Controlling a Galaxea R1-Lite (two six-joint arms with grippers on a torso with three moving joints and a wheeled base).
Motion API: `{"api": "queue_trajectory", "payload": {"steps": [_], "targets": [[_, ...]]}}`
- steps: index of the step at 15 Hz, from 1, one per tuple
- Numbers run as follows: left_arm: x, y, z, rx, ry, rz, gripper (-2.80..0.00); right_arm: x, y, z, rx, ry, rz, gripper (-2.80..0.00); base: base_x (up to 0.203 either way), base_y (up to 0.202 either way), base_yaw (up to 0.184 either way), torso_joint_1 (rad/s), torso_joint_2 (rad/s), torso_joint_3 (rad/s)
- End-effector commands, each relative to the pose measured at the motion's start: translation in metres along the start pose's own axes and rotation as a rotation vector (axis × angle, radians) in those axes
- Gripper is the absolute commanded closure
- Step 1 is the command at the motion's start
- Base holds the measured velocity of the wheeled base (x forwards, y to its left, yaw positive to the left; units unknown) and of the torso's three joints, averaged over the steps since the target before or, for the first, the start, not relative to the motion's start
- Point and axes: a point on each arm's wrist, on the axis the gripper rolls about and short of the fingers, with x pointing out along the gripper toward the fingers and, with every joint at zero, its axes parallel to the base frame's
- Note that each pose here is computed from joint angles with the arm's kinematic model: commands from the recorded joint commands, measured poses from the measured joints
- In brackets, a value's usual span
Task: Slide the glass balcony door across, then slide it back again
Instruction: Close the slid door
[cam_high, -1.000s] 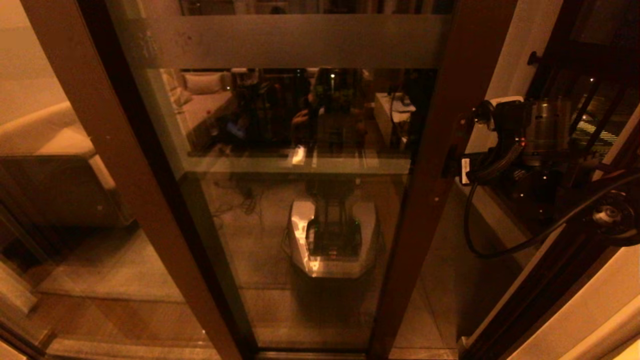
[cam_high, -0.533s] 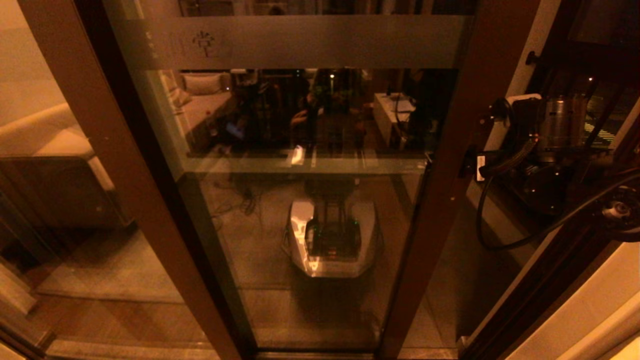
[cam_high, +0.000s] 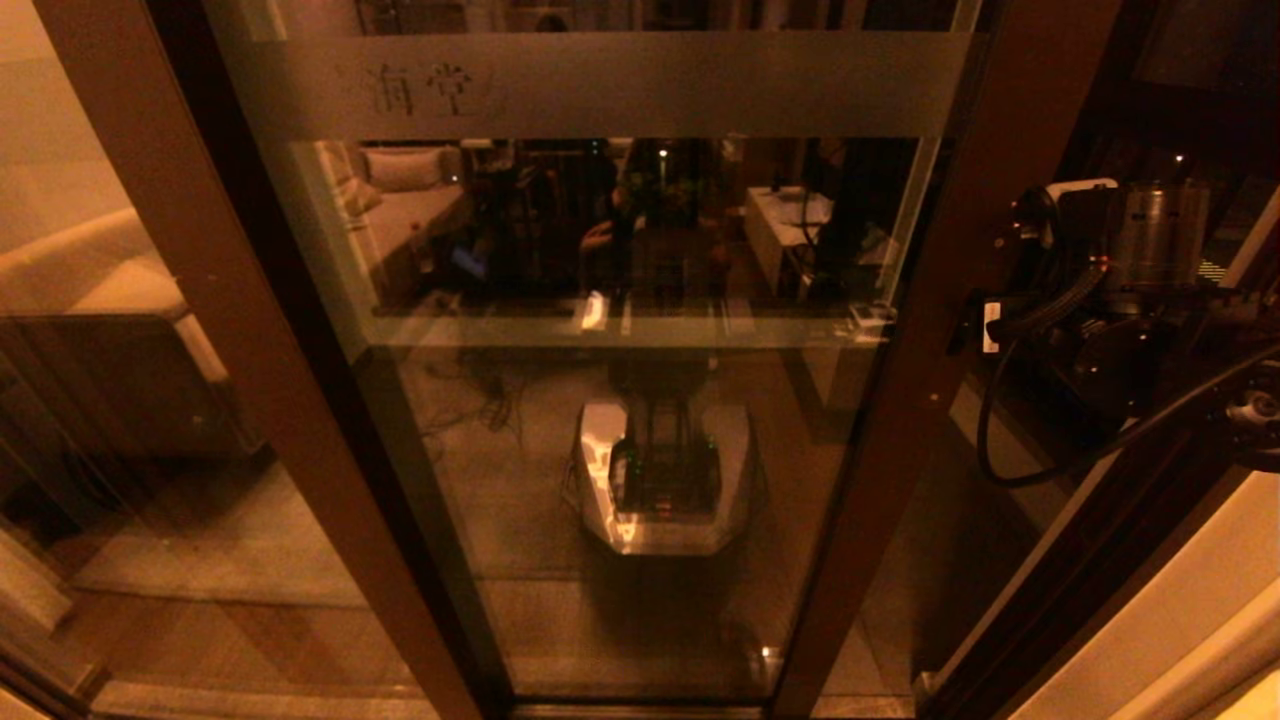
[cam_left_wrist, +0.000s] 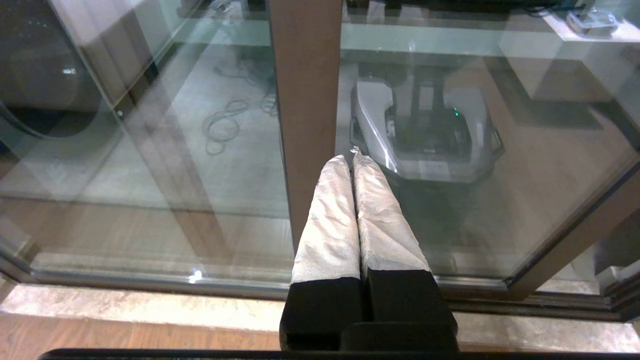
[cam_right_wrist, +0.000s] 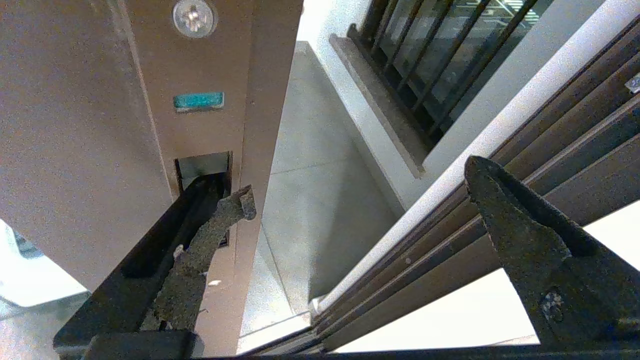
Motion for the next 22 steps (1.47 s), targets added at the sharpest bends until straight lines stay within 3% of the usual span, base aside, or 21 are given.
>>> {"api": "queue_trajectory", "payload": {"steps": [1, 22], "targets": [[0.000, 0.000, 0.000, 0.000, 0.000, 0.001, 0.00, -0.001, 0.000, -0.001, -0.002, 0.001, 0.000, -2.80, 0.000, 0.000, 0.000, 0.000, 0.00, 0.000], [0.000, 0.000, 0.000, 0.000, -0.001, 0.001, 0.00, 0.015, -0.001, -0.006, -0.005, 0.016, -0.030, -2.80, 0.000, 0.000, 0.000, 0.000, 0.00, 0.001]]}}
